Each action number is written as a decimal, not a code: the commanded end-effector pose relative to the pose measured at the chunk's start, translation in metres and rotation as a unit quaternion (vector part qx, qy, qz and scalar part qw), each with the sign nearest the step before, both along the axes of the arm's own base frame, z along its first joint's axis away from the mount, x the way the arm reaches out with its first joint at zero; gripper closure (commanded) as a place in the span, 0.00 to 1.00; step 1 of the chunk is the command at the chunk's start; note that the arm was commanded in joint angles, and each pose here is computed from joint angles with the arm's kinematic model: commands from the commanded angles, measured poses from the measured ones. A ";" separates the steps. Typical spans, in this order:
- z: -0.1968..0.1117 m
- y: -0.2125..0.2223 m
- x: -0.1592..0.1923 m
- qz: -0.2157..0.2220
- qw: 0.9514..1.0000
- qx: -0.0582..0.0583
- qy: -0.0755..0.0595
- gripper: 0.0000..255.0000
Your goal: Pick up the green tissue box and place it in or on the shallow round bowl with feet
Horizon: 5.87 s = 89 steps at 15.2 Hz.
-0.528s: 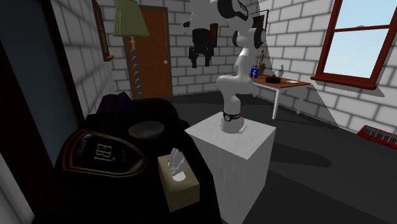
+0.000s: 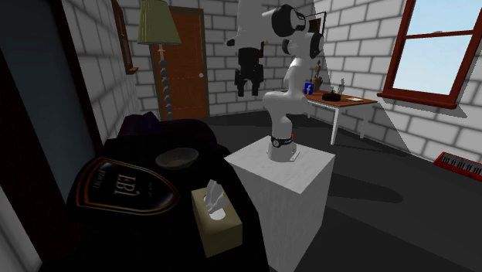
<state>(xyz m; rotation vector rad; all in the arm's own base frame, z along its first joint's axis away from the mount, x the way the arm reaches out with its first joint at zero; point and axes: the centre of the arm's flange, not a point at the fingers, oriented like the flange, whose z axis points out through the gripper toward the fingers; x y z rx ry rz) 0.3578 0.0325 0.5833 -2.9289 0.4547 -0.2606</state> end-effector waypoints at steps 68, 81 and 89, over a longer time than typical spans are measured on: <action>-0.140 0.166 0.257 -0.336 0.937 0.062 -0.066 1.00; -0.093 0.104 0.236 -0.336 0.937 0.062 -0.066 1.00; -0.081 0.005 0.203 -0.336 0.937 0.062 -0.066 1.00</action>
